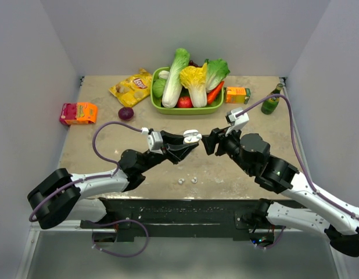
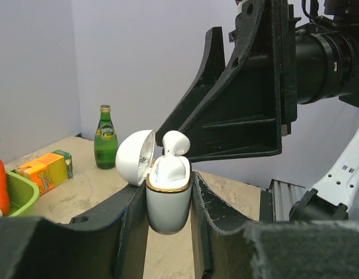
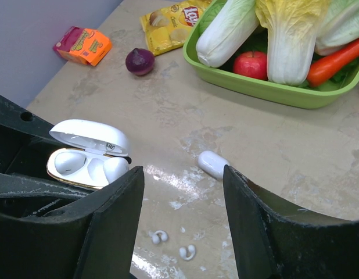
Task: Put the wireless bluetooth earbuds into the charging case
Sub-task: Place the earbud in the charging case.
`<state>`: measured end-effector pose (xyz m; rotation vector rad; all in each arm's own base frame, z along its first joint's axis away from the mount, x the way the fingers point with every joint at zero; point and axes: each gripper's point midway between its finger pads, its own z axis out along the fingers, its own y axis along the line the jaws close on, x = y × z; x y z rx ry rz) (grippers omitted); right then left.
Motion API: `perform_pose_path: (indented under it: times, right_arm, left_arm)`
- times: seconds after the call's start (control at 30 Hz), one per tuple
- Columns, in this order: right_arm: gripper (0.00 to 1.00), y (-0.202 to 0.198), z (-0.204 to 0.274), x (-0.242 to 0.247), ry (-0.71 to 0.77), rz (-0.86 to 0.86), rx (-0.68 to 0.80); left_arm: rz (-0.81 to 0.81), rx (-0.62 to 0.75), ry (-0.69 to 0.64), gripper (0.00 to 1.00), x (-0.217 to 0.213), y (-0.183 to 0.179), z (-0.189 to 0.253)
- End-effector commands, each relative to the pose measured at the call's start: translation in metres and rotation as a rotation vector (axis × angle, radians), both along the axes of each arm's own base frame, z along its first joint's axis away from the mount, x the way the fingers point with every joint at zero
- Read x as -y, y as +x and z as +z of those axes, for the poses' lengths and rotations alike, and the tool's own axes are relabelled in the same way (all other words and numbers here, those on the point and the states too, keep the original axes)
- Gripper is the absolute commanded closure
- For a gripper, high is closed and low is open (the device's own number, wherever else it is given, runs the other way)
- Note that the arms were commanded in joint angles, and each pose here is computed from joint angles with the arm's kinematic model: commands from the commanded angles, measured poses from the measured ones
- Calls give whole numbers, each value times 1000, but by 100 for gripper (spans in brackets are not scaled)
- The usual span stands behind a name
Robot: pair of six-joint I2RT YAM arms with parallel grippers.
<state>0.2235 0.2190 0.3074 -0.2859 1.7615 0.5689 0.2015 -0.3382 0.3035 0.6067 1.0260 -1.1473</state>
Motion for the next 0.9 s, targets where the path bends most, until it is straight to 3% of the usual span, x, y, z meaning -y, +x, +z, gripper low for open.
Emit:
perform_pose_path:
  times: [0.0, 0.87]
  right_arm:
    - [40, -6, 34, -8, 94, 49, 42]
    - [38, -7, 48, 1, 93, 30, 66]
  left_arm:
    - [34, 412, -486, 100, -66, -48, 129]
    - [19, 401, -459, 100, -49, -37, 126]
